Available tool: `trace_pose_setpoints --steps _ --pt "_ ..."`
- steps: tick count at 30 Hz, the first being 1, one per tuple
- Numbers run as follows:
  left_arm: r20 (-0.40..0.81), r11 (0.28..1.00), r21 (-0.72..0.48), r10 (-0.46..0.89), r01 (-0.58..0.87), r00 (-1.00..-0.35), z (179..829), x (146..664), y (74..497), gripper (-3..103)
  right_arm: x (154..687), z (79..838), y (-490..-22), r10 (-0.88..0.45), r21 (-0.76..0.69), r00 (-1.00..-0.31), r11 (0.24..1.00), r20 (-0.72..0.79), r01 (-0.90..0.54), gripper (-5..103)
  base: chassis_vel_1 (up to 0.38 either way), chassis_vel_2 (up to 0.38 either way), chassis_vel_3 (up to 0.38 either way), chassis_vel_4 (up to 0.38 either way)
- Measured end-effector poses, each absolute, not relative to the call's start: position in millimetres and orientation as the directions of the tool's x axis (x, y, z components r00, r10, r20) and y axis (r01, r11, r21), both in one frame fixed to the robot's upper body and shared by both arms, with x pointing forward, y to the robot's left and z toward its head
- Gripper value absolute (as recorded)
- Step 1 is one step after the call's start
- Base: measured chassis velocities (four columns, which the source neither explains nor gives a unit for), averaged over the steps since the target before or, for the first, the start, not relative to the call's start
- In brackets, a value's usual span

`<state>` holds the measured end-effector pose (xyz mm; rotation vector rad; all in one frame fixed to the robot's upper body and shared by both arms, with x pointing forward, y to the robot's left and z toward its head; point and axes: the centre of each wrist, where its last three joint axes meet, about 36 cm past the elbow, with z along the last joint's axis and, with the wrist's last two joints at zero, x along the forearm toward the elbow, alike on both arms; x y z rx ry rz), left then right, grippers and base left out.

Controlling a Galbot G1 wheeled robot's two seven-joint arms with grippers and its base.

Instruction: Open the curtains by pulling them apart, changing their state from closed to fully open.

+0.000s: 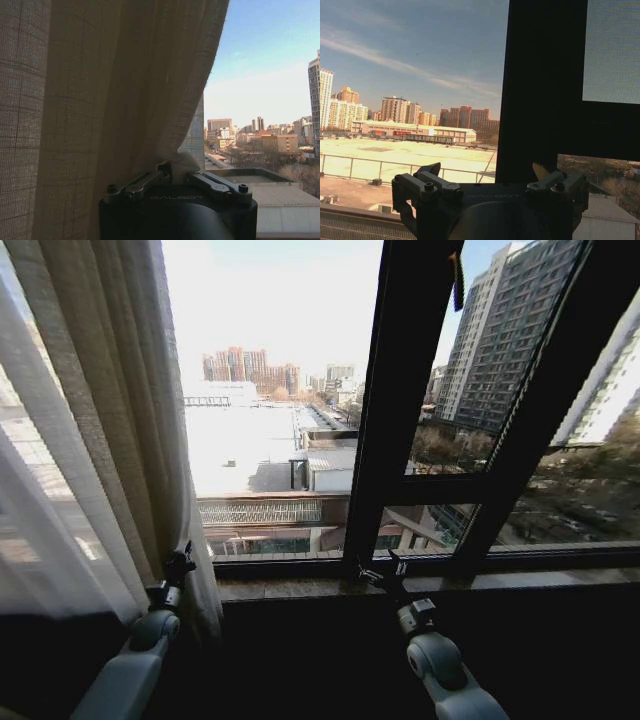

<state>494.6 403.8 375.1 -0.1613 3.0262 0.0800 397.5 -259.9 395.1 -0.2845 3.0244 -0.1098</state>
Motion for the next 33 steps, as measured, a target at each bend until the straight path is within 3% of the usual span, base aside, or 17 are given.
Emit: trace_pose_setpoints --steps 8,17,33 --pt "-0.085 0.989 0.047 -0.132 -0.137 -0.988 365 499 416 0 397 395 -260 -0.189 -0.081 -0.977 0.98 -0.094 -0.182 100 0.0 0.0 0.0 0.0" --pt "-0.084 0.972 0.1 -0.206 -0.214 -0.975 370 487 463 0 397 395 -260 -0.189 -0.081 -0.977 0.98 -0.094 -0.182 100 0.0 0.0 0.0 0.0" --pt "-0.105 0.974 0.092 -0.196 -0.206 -0.975 375 480 457 0 397 395 -260 -0.189 -0.081 -0.977 0.98 -0.094 -0.182 100 0.057 0.056 -0.053 -0.055"
